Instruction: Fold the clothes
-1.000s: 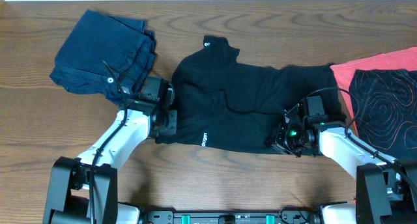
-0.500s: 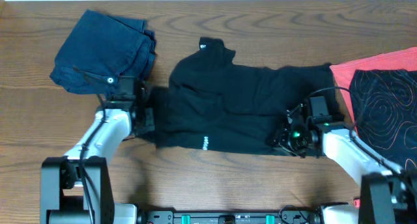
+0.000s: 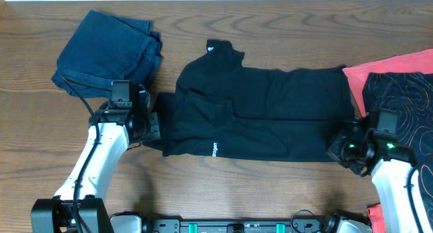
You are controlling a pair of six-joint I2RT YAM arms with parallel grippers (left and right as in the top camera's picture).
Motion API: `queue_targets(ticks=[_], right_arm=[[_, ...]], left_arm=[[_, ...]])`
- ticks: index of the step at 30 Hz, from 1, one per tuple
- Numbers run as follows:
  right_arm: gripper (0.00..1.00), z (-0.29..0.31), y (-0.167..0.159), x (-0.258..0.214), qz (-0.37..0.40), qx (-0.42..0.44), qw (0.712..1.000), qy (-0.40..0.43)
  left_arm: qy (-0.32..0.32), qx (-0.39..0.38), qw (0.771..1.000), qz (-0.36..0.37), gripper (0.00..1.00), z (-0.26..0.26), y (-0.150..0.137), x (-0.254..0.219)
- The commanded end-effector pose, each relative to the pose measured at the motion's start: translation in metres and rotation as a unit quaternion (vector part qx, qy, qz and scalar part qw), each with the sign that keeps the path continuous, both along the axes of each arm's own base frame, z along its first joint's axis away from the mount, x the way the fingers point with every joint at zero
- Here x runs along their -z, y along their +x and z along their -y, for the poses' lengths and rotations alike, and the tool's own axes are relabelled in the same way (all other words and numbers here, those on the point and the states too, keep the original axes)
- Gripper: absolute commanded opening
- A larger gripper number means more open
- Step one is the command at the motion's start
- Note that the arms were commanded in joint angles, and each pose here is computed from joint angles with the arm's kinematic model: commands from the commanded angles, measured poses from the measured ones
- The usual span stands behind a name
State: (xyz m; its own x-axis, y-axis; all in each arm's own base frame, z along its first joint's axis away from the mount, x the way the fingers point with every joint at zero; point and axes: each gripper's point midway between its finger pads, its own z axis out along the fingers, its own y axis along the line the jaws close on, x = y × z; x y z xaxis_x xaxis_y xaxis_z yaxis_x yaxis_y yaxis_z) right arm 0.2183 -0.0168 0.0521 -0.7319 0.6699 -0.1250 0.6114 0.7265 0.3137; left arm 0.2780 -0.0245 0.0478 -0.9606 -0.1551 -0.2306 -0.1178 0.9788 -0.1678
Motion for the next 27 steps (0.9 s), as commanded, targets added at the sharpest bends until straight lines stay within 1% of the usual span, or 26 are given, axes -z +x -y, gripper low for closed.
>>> queue_targets(ticks=[1, 4, 10, 15, 19, 22, 23, 25, 27], right_arm=[[0.04, 0.026, -0.002, 0.011, -0.024, 0.062, 0.997, -0.024], [0.01, 0.037, -0.007, 0.026, -0.056, 0.093, 0.993, -0.038], [0.01, 0.061, -0.037, 0.051, -0.156, 0.146, 0.972, -0.098], [0.02, 0.060, -0.060, 0.063, -0.218, 0.153, 0.960, -0.086], [0.01, 0.061, -0.059, 0.063, -0.213, 0.147, 0.963, -0.076], [0.01, 0.061, -0.058, 0.063, -0.210, 0.140, 0.965, -0.077], [0.01, 0.061, -0.058, 0.063, -0.210, 0.139, 0.965, -0.077], [0.01, 0.061, -0.058, 0.063, -0.211, 0.137, 0.965, -0.077], [0.01, 0.058, -0.058, 0.063, -0.212, 0.132, 0.966, -0.069]], left_arm=[[-0.067, 0.041, 0.997, 0.007, 0.50, 0.028, 0.001, -0.008], [-0.070, 0.057, 0.996, -0.004, 0.50, 0.035, -0.007, -0.001], [-0.068, 0.071, 0.994, -0.044, 0.50, 0.038, -0.031, 0.022], [-0.068, 0.069, 0.993, -0.062, 0.50, 0.037, -0.044, 0.037], [-0.069, 0.070, 0.994, -0.046, 0.56, 0.038, -0.040, 0.042], [-0.065, 0.071, 0.995, -0.029, 0.56, 0.037, -0.032, 0.041], [-0.060, 0.070, 0.995, -0.028, 0.56, 0.036, -0.031, 0.042], [-0.060, 0.067, 0.995, -0.033, 0.44, 0.035, -0.033, 0.043], [-0.062, 0.054, 0.996, -0.043, 0.30, 0.035, -0.037, 0.046]])
